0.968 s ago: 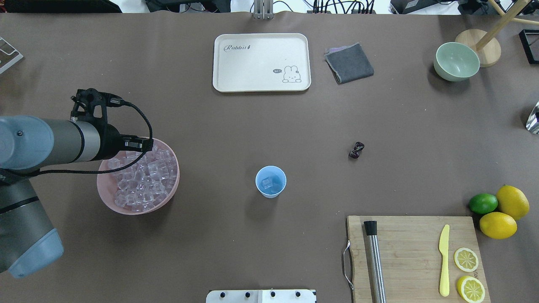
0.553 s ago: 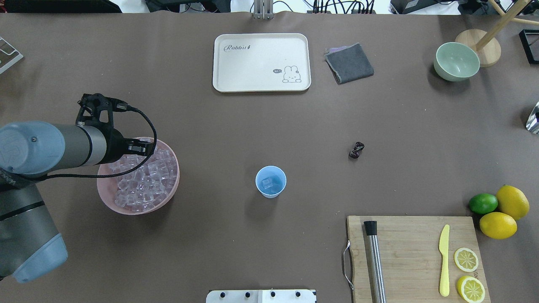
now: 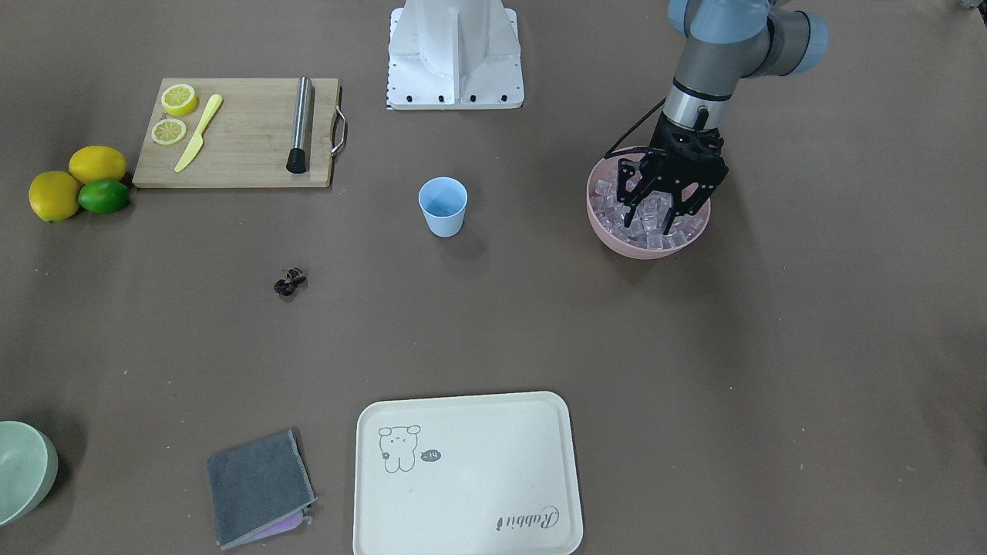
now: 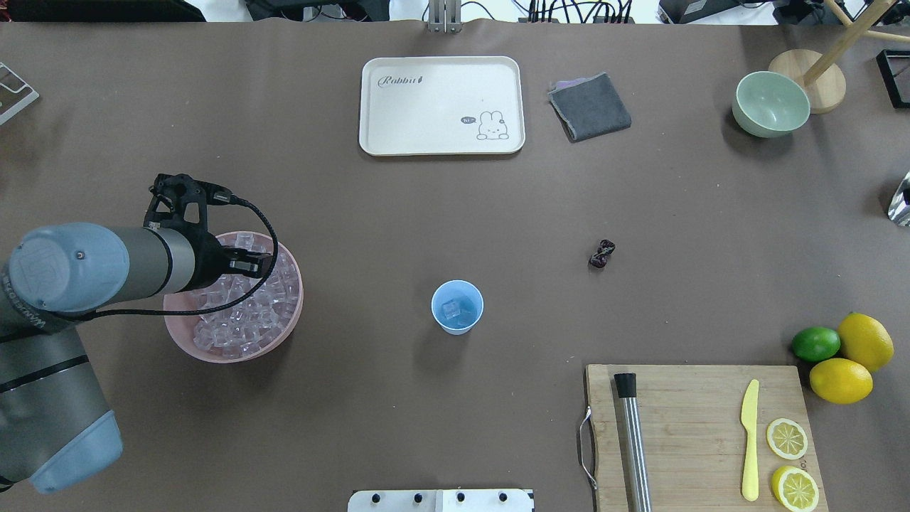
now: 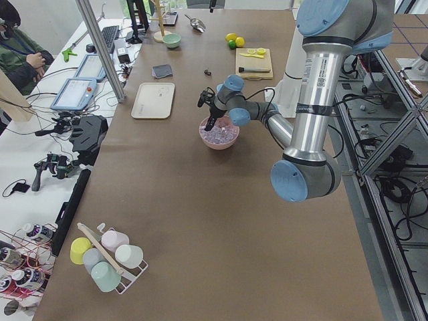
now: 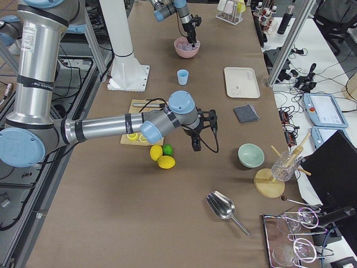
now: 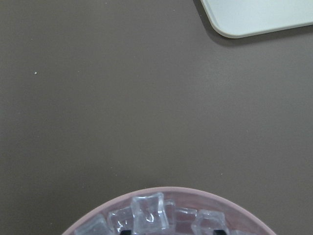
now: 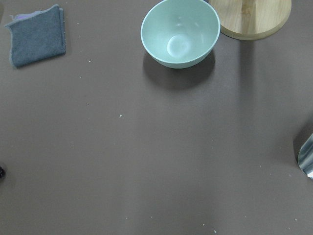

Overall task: Put ice and cherries in cup
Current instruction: 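Lower the left gripper into the bowl and grasp another ice cube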

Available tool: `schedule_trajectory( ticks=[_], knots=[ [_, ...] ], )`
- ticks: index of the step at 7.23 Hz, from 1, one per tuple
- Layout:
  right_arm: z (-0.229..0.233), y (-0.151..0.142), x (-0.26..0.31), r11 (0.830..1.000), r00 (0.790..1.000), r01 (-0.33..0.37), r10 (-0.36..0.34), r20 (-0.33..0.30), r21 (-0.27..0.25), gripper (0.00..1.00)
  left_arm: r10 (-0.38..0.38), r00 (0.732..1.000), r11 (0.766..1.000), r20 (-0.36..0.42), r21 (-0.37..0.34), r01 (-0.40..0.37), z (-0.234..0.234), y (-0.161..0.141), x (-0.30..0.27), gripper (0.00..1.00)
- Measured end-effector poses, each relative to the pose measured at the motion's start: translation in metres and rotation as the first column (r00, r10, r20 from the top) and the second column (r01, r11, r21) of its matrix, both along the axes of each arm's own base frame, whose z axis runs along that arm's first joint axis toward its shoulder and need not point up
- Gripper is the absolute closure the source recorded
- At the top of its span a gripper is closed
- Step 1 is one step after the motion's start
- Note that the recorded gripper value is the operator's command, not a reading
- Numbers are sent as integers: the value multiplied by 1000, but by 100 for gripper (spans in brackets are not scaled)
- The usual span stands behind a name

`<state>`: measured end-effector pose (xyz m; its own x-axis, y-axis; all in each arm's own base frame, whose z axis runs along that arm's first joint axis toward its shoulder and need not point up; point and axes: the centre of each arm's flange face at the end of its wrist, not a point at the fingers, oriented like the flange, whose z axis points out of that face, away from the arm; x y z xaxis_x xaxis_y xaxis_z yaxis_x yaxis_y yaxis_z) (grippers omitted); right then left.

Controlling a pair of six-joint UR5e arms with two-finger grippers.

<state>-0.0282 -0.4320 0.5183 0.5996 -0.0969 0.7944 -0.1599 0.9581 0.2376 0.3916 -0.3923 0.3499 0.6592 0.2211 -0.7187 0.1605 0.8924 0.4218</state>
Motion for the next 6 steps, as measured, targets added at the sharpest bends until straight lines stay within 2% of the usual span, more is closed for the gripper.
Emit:
schedule_trajectory(
  ticks=[2, 4, 6],
  knots=[
    [0, 0, 0, 1000, 1000, 0, 0, 0, 0, 0, 1, 1000, 1000, 4, -1, -1, 2, 0, 0, 38],
    [0, 0, 0, 1000, 1000, 0, 0, 0, 0, 0, 1, 1000, 1000, 5, -1, -1, 2, 0, 1, 44],
    [0, 0, 0, 1000, 1000, 0, 0, 0, 2, 0, 0, 1000, 1000, 7, -2, 0, 3, -1, 2, 44]
  ],
)
